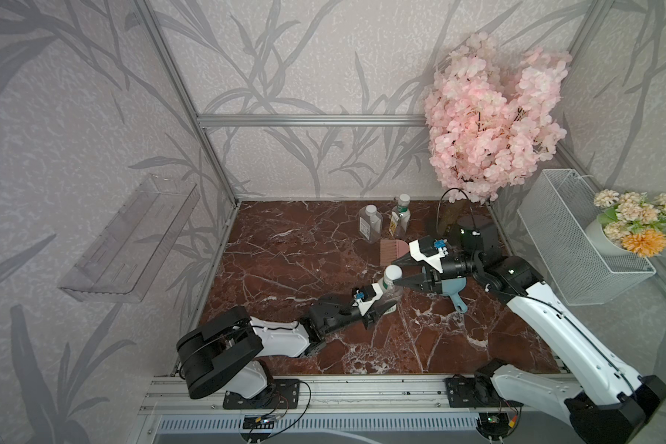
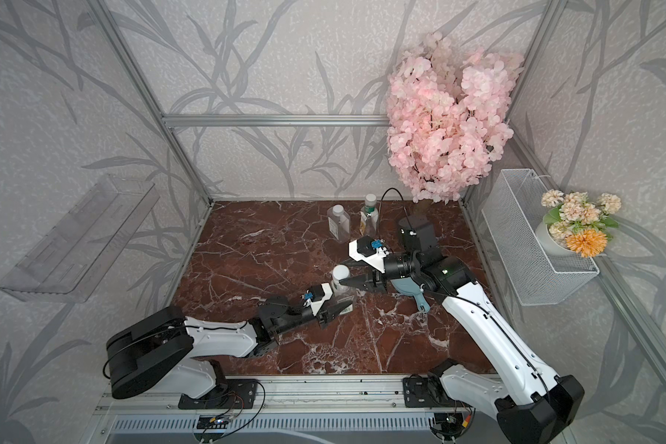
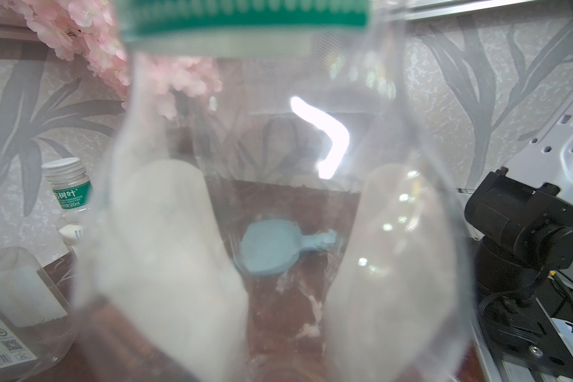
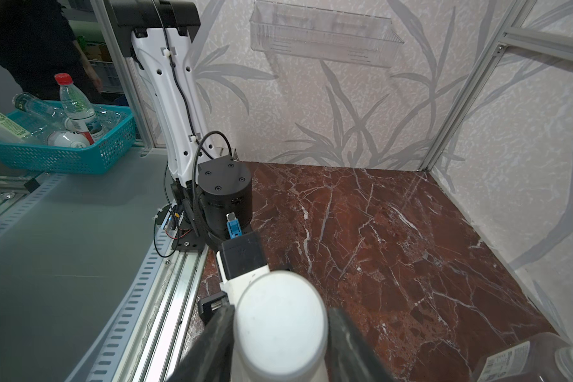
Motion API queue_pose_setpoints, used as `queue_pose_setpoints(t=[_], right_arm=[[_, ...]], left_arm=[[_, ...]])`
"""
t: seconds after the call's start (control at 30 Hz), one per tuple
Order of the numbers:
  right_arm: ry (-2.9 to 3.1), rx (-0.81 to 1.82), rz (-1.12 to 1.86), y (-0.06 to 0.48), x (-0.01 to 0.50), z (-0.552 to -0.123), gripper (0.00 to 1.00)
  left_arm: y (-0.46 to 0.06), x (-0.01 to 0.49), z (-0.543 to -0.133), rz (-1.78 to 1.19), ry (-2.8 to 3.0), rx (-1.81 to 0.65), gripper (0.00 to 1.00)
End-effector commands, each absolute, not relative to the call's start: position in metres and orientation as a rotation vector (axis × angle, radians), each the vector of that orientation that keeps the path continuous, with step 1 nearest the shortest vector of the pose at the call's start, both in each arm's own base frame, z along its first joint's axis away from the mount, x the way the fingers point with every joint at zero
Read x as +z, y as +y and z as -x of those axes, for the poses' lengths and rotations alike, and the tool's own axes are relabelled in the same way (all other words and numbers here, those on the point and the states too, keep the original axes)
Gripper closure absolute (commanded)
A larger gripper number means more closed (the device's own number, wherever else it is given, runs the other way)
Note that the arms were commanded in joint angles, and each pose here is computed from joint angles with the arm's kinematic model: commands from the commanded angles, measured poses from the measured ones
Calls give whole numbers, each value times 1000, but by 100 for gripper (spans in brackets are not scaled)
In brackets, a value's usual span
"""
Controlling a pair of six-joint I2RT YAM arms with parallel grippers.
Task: Screw on the bottle caps
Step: Screw the bottle cap onto the plastic bottle.
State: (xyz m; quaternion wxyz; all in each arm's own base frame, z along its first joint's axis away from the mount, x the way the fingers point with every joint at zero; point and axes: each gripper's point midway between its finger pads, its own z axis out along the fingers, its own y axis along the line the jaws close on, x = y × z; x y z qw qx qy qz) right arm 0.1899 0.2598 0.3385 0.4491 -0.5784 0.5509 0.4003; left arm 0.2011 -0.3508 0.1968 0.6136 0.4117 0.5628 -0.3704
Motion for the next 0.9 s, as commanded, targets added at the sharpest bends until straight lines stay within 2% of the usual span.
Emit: queue_pose_setpoints(t=[0.0,0.13,0.37,0.47,0.87], right_arm=[[1354,977,1424,258,342,-186,53],[1380,996,1396,257,337,-186,53],[1560,997,1233,260,314,-208,60],[1641,951,1168,263,299,-216,65],[1816,740,765,279,256,-248,69]], left_arm=[[-350,218,-202,-922,1241,-853,69],[-348,224,-204,-911,1228,-837,69],[-345,242,-213,-866,1190,-771,69],[-343,255,-220,-829,1164,-736,69],[-329,288,-249,-653,1131,-600,71]])
